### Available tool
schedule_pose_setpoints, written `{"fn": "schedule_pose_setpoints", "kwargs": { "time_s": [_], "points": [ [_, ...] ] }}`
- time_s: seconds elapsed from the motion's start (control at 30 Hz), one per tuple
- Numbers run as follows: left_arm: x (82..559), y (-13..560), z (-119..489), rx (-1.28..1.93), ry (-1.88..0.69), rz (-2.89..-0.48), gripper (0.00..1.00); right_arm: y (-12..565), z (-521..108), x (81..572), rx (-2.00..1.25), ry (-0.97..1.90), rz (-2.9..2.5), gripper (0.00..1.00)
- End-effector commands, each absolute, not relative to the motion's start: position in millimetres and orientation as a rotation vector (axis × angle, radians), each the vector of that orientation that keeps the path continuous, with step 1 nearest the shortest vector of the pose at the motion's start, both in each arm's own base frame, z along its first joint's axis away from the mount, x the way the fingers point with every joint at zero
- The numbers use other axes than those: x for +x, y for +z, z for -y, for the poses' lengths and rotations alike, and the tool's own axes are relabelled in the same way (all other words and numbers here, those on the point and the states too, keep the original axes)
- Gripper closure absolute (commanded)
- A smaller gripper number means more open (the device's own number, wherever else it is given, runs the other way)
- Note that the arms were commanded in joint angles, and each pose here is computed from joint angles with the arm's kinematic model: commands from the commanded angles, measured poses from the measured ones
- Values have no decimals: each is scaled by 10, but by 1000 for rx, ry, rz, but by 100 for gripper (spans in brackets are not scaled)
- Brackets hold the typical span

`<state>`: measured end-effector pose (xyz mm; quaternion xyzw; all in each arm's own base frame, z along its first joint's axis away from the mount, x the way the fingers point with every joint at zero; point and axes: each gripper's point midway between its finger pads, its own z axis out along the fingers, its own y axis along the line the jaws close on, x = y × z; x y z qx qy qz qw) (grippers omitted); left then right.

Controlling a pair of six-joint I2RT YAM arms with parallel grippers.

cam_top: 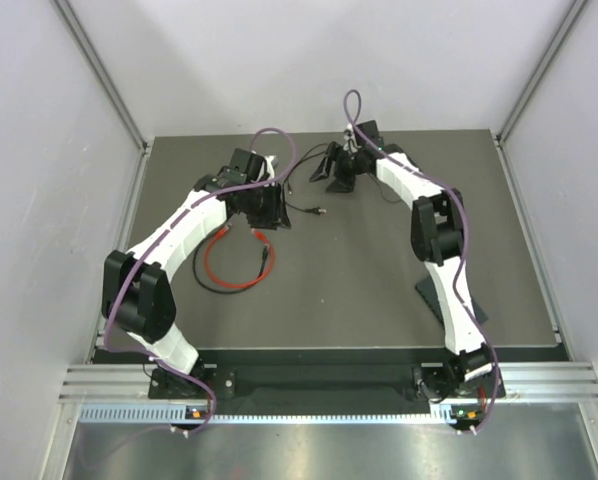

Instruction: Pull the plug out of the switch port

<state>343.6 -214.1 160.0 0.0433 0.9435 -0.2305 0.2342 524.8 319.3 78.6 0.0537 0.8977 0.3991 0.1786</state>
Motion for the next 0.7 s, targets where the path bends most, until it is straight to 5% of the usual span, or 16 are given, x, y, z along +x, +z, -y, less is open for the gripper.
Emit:
{"fn": "schedule_pose_setpoints", "kwargs": {
  "time_s": [0.0, 0.23, 0.67],
  "points": [
    [3482, 1767, 2114, 149, -623, -2542, 53, 1744, -2710, 5226, 96, 994, -2434, 33],
    [3501, 1668, 2148, 177, -635, -2554, 53, 1886, -1634, 4420, 299, 573, -2603, 26],
    [3568, 1671, 2214, 191, -661, -2553, 53, 1765, -93, 2411, 1192, 392, -2528, 21]
  ]
}}
